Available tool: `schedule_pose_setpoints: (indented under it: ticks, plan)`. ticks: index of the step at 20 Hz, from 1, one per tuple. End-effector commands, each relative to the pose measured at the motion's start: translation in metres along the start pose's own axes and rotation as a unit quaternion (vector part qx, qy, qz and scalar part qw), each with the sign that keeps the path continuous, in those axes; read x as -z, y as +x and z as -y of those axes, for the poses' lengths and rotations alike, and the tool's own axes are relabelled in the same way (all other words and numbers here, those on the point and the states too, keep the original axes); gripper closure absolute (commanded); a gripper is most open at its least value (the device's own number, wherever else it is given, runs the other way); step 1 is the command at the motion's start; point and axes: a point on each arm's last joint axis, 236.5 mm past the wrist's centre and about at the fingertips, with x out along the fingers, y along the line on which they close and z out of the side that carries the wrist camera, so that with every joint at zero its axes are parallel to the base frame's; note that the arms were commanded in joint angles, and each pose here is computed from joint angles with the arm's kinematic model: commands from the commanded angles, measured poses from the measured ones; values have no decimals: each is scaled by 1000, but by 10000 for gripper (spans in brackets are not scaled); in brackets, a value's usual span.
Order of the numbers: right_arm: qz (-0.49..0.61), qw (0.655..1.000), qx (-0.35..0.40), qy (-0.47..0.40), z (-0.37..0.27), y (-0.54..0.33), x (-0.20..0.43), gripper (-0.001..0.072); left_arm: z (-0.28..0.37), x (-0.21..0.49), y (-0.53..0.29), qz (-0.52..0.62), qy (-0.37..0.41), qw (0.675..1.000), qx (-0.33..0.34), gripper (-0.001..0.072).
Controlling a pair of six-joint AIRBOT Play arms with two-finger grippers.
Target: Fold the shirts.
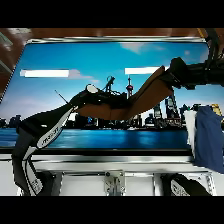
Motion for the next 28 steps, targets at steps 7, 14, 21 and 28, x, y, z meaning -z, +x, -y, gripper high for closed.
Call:
schedule_pose_setpoints:
  ticks: [7, 14, 21, 28]
  plan:
    - [38, 994, -102, -23, -75, 84, -19, 651, -22, -108, -239, 143, 122, 969, -161, 678]
    - [-25, 982, -166, 83, -146, 294, 84, 650, 2, -85, -480, 274, 137, 904, -299, 676]
    - [-69, 966, -204, 144, -169, 371, 123, 143, 8, -63, -479, 244, 136, 913, -298, 675]
    - [-178, 977, -121, 7, -89, 287, 96, 145, 11, -62, -473, 238, 143, 914, -296, 674]
